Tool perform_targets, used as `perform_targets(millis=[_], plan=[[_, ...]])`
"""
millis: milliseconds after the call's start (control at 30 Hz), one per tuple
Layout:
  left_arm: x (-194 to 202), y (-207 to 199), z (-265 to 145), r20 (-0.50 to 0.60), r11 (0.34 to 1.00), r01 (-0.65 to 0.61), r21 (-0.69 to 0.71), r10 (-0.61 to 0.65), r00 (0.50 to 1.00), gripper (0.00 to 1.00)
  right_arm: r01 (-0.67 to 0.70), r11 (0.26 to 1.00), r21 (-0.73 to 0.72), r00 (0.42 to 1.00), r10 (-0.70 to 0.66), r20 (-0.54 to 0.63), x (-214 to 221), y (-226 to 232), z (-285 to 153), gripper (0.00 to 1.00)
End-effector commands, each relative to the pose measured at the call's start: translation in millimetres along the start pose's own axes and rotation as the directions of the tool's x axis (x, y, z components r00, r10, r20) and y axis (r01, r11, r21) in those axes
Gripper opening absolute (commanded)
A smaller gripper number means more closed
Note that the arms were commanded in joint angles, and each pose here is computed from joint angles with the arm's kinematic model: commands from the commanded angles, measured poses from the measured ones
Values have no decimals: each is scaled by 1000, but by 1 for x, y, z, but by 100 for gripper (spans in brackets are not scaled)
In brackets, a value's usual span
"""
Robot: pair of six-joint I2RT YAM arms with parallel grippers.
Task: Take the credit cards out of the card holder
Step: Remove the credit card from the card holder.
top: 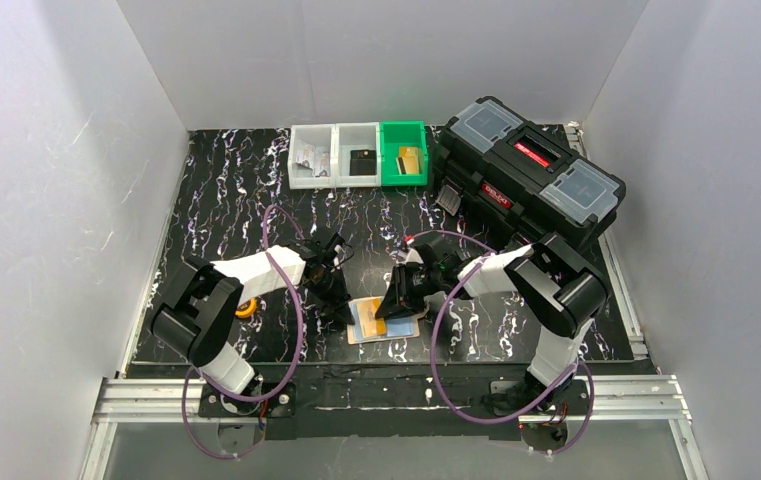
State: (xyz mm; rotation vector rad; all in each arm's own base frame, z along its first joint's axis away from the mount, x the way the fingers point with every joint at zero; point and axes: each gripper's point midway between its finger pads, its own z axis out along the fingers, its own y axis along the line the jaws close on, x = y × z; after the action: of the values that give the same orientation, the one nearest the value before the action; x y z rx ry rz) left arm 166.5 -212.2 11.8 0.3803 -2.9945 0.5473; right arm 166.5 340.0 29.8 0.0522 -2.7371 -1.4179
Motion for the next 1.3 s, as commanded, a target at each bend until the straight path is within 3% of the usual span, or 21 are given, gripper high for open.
perform_targets(millis=[0, 300, 800, 1267], plan=[[14, 61, 27, -29, 972, -2, -236, -5, 1000, 0, 28, 999, -31, 1000, -28, -3, -4, 11, 5, 25], [14, 66, 25, -18, 965, 4, -262, -9, 1000, 0, 37, 999, 3, 998, -37, 46, -7, 6, -6, 7], [12, 65, 23, -13, 965, -6, -263, 2, 1000, 0, 37, 998, 58, 992, -44, 120, -16, -4, -33, 2], [-1, 36, 9, 7, 980, -43, -196, 45, 999, 0, 52, 997, 56, 986, -60, 155, -19, 4, -50, 1]])
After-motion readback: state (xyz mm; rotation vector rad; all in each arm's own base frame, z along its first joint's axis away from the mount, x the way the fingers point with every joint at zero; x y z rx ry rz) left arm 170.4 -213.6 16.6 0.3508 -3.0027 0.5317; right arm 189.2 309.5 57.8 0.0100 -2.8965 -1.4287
